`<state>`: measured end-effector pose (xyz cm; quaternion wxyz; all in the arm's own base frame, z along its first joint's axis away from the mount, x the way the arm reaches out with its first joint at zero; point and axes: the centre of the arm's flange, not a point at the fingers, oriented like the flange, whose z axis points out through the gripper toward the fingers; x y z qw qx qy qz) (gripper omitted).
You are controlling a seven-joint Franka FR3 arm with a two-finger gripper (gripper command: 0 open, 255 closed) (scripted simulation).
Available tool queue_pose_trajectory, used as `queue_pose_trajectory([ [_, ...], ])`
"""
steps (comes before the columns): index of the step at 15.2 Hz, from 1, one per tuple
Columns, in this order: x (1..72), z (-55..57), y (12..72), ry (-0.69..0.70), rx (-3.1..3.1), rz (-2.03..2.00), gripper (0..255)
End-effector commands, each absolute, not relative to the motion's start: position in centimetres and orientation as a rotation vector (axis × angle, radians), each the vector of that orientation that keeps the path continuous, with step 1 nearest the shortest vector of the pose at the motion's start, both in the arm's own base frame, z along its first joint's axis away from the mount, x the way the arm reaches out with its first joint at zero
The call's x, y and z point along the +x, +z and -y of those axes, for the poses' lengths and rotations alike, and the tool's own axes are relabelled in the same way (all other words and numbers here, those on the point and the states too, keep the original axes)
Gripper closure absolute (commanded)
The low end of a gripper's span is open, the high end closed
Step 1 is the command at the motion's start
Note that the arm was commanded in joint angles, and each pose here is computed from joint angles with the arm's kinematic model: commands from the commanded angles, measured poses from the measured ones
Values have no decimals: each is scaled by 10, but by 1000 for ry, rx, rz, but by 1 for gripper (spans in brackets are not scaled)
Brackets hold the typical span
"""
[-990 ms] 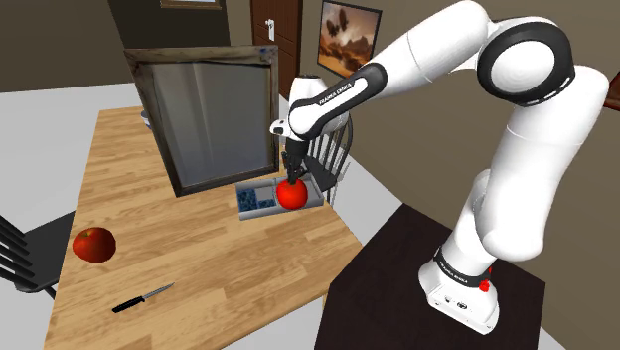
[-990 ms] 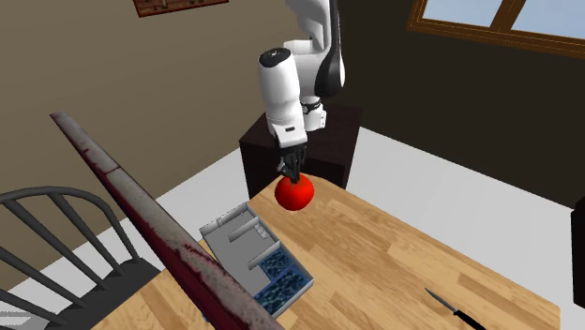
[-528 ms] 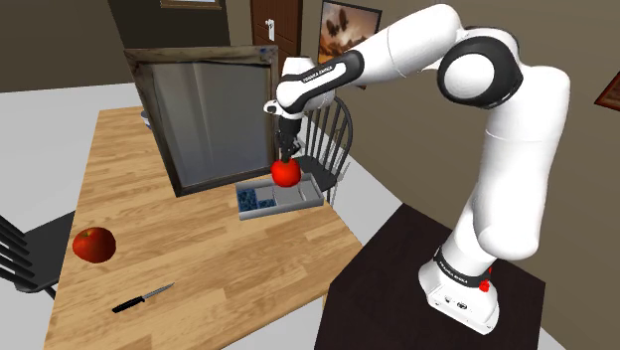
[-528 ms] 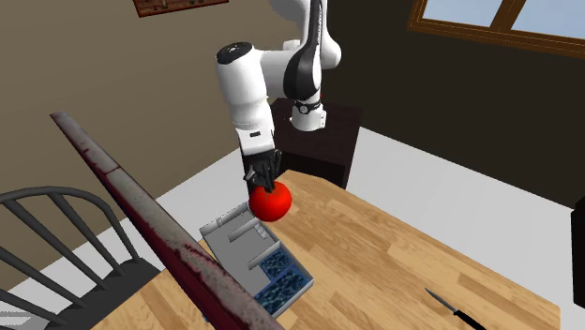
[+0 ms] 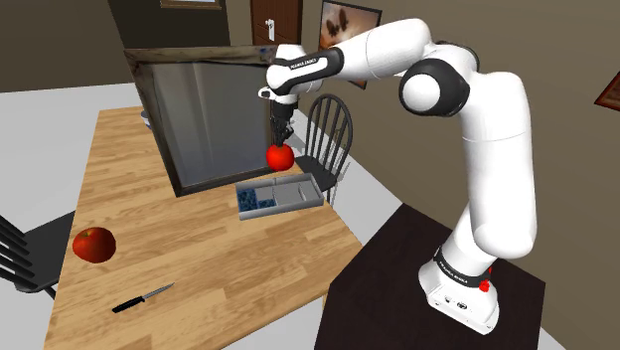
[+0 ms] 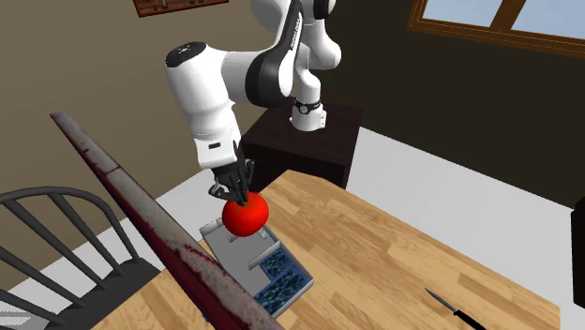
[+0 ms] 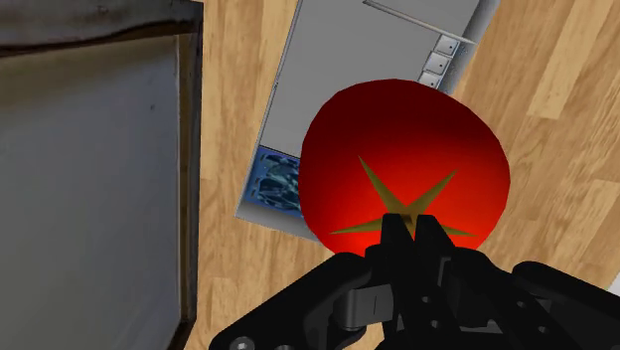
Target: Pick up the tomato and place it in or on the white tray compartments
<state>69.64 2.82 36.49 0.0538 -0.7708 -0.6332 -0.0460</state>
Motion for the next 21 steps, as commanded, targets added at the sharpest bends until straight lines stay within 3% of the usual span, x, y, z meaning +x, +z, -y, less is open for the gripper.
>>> queue_pose_trajectory([
  [1,699,-26,357,-140,-2341,1924,255],
  [21,700,-26,252,-140,-2341,1924,255],
])
